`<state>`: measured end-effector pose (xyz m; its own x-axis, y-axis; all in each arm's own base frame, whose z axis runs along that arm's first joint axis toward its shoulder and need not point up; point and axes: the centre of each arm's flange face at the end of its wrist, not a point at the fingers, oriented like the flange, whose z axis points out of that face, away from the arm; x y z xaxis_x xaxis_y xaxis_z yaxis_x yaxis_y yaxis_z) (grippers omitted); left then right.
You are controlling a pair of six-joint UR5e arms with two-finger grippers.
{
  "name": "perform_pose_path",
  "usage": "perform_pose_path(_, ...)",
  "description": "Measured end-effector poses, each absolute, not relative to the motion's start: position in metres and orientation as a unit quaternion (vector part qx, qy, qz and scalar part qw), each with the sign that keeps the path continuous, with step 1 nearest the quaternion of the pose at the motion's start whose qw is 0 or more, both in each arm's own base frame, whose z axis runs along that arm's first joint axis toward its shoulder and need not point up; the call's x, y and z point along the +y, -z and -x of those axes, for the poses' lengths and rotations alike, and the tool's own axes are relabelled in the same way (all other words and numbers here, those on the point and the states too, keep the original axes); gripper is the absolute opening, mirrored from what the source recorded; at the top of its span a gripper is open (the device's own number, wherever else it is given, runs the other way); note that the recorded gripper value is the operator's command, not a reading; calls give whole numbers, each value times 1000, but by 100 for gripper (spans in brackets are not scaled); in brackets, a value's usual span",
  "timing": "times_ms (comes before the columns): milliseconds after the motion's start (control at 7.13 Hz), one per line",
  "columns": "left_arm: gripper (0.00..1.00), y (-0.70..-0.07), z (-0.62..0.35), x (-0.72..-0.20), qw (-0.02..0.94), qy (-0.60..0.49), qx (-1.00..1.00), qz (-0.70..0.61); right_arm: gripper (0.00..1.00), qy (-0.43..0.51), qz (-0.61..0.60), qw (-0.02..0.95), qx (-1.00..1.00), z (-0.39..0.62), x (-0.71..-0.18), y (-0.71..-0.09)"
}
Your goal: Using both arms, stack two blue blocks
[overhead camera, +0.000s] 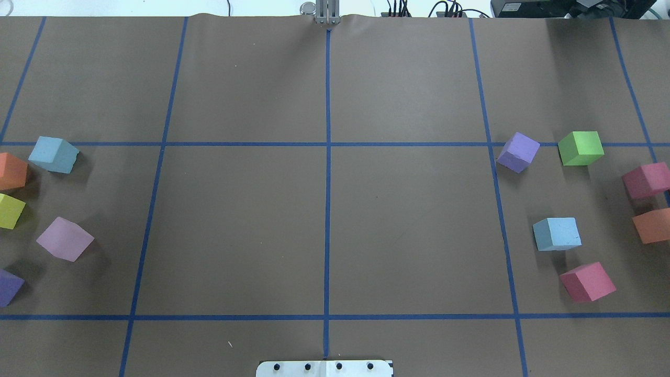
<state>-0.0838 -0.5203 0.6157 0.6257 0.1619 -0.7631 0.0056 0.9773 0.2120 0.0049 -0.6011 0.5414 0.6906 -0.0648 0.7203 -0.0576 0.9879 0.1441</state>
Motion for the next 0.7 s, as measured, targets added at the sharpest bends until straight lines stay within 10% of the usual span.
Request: perform_pose_path(701, 98, -601, 83, -508, 894, -52, 430, -117, 100, 15, -42, 907, -418, 127, -522, -508)
